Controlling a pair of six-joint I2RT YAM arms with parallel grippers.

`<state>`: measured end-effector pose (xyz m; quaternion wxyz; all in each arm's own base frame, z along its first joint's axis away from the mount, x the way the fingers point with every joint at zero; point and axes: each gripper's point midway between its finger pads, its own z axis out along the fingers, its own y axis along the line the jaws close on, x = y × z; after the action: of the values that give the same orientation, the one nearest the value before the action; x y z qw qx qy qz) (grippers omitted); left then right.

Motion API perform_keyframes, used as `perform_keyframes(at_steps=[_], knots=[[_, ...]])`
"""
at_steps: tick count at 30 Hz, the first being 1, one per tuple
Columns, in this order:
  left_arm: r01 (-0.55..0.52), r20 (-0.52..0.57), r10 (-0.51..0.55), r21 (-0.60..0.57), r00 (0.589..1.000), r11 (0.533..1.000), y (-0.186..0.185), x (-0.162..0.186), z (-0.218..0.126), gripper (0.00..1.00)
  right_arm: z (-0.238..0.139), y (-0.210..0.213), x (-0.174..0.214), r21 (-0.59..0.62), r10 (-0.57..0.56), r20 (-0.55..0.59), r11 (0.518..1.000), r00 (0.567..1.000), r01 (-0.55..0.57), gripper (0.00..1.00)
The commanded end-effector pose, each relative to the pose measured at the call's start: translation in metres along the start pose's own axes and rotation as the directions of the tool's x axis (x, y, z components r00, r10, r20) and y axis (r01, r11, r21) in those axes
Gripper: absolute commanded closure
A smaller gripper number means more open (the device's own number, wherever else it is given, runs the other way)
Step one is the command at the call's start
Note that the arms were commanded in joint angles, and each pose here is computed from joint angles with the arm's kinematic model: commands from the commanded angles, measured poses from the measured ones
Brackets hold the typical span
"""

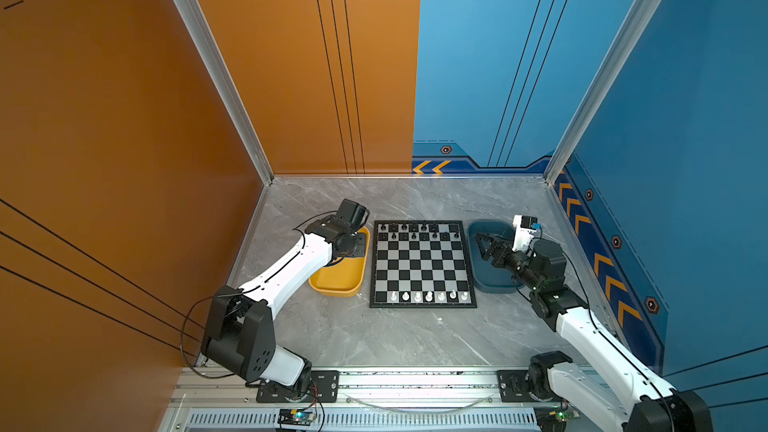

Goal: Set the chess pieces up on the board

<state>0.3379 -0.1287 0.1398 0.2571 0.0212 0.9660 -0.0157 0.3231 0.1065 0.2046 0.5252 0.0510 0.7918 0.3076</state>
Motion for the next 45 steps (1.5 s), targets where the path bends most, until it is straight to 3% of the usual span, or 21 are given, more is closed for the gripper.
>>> perform_keyframes(at_steps=[1, 11, 24, 45], knots=[[-0.036, -0.060, 0.036, 0.001, 0.998, 0.999, -0.012, 0.027, -0.006, 1.00, -0.004, 0.003, 0.000, -0.023, 0.015, 0.007, 1.000, 1.000, -0.015, 0.16], [-0.105, -0.113, 0.111, 0.058, 0.987, 0.993, -0.046, 0.074, -0.015, 1.00, -0.008, 0.001, 0.003, -0.019, 0.023, 0.017, 1.000, 1.000, -0.023, 0.16], [-0.194, -0.216, 0.203, 0.064, 0.955, 0.979, -0.071, 0.110, 0.006, 1.00, -0.009, 0.001, 0.008, -0.024, 0.035, 0.010, 0.999, 0.999, -0.034, 0.16], [-0.229, -0.278, 0.235, 0.055, 0.932, 0.972, -0.080, 0.130, 0.020, 1.00, -0.007, -0.002, 0.011, -0.015, 0.036, 0.004, 0.999, 0.999, -0.036, 0.16]])
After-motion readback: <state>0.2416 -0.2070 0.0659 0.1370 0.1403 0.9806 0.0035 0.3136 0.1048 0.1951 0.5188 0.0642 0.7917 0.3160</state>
